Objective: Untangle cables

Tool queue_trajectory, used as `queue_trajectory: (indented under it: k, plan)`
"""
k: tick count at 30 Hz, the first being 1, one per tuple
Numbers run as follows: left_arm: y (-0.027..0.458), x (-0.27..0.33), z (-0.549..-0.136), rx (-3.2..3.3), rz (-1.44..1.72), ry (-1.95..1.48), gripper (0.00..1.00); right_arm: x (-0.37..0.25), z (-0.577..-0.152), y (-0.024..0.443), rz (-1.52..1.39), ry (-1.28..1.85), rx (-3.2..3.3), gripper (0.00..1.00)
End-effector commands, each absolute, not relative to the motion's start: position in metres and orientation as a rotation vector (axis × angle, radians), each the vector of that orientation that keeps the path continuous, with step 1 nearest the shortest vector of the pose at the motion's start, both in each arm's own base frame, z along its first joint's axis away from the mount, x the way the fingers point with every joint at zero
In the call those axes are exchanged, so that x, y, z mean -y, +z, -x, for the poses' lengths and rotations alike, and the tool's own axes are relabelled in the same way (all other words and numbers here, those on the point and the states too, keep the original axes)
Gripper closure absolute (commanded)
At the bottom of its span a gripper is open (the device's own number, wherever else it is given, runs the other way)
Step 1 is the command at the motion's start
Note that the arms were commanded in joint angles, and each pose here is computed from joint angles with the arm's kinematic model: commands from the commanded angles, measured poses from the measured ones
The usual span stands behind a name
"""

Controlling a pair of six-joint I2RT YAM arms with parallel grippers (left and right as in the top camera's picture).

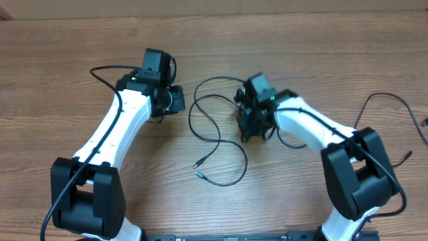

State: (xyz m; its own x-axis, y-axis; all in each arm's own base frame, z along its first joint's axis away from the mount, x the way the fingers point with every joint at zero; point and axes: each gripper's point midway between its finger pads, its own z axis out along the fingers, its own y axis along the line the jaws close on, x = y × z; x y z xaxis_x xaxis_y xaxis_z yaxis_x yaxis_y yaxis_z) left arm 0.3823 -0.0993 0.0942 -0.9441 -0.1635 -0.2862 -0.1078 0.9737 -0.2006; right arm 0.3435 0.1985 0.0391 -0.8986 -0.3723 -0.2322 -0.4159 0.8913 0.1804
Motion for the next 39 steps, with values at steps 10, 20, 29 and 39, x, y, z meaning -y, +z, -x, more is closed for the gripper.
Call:
queue_trajectory:
  k: [10,20,29,39]
  plan:
    - [0.097,0.100,-0.381,-2.809,0.221,-0.272,0.92,-0.180,-0.436,0.343,0.237,0.539,-2.376,0.96]
    - [0.109,0.134,-0.391,-2.753,0.152,-0.548,0.94,-0.136,-0.437,0.464,-0.073,0.734,-2.086,0.96]
    - [0.134,0.180,-0.401,-2.620,-0.053,-0.792,0.47,-0.185,-0.408,0.563,0.264,1.229,-1.739,0.96]
    - [0.158,0.237,-0.401,-2.428,-0.407,-0.861,0.24,-0.188,-0.403,0.570,0.264,1.286,-1.726,0.96]
